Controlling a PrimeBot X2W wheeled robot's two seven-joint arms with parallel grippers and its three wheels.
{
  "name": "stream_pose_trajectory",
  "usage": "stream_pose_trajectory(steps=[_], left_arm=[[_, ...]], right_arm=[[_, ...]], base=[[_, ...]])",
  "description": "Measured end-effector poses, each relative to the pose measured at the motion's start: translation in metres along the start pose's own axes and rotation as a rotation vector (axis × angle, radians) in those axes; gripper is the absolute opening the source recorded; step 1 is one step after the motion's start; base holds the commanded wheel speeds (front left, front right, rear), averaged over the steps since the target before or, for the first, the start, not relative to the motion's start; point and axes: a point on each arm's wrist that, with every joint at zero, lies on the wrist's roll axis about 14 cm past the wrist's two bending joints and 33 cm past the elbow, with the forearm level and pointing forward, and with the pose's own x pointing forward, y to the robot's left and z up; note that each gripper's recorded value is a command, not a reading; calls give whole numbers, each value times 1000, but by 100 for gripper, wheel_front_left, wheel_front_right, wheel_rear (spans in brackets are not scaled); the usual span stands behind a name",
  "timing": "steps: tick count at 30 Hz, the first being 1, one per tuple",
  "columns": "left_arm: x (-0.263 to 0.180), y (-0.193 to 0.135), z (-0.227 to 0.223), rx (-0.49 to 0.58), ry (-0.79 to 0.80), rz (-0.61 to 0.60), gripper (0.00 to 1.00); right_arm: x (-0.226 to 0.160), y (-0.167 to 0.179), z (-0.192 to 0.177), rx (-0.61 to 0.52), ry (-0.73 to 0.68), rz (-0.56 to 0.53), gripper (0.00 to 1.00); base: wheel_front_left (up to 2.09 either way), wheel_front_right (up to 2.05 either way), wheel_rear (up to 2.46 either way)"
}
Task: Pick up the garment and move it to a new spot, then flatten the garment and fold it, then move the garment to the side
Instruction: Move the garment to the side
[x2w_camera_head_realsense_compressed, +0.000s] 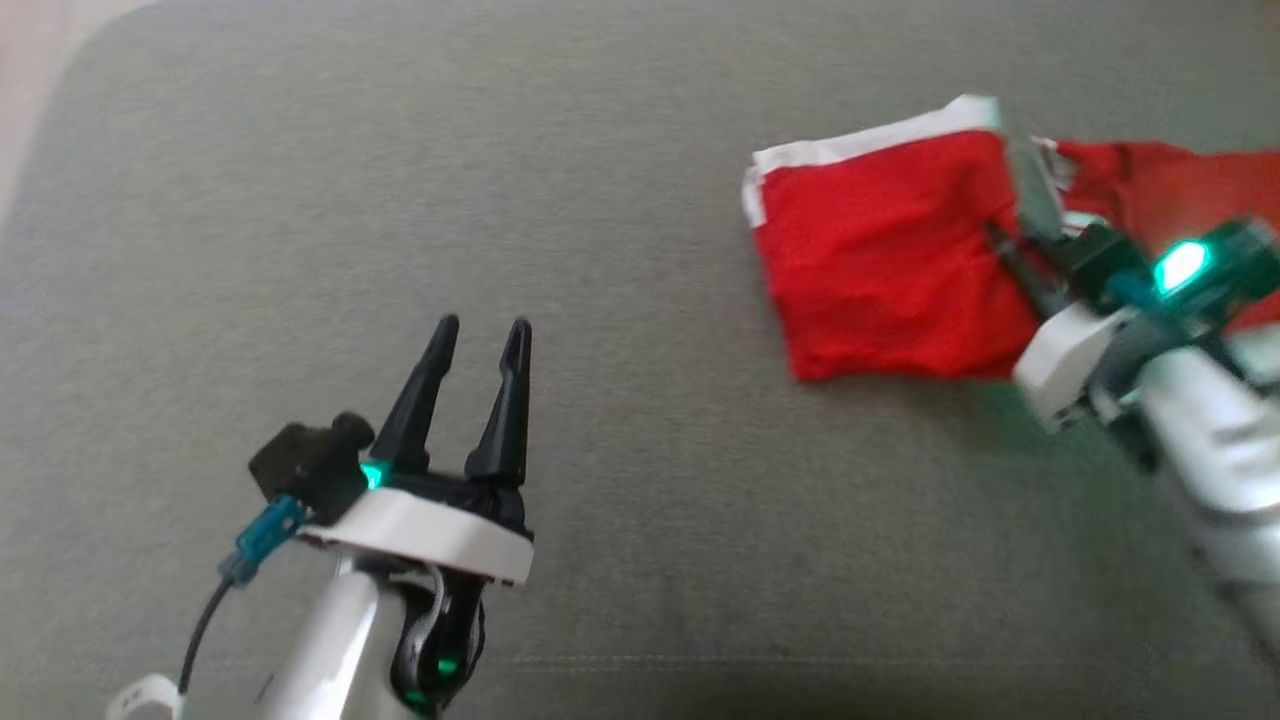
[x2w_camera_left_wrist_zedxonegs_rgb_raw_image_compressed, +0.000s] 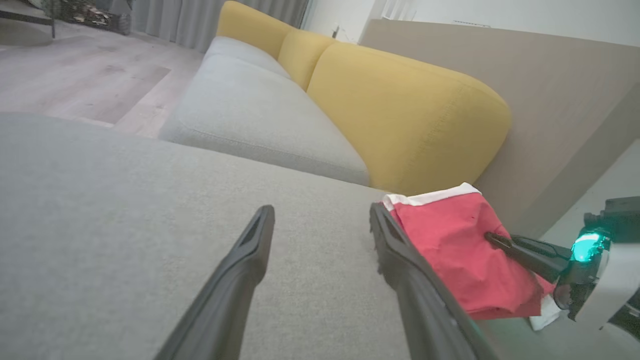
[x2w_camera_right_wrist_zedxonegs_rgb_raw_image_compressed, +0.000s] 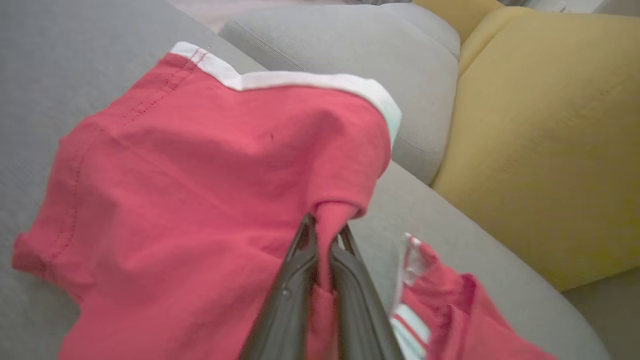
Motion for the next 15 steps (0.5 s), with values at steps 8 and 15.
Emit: stream_pose_trajectory(steps=[8,15], left_arm=[[38,-25,-9,-10,2,-115,100],[65,-31,-30,-34,30,-160,100]], right_arm=[[-27,-80,-28,-93,146,-93,0],[-47,-135,-70,-72,338,-178,0]], base=[[0,0,0],[0,0,0]])
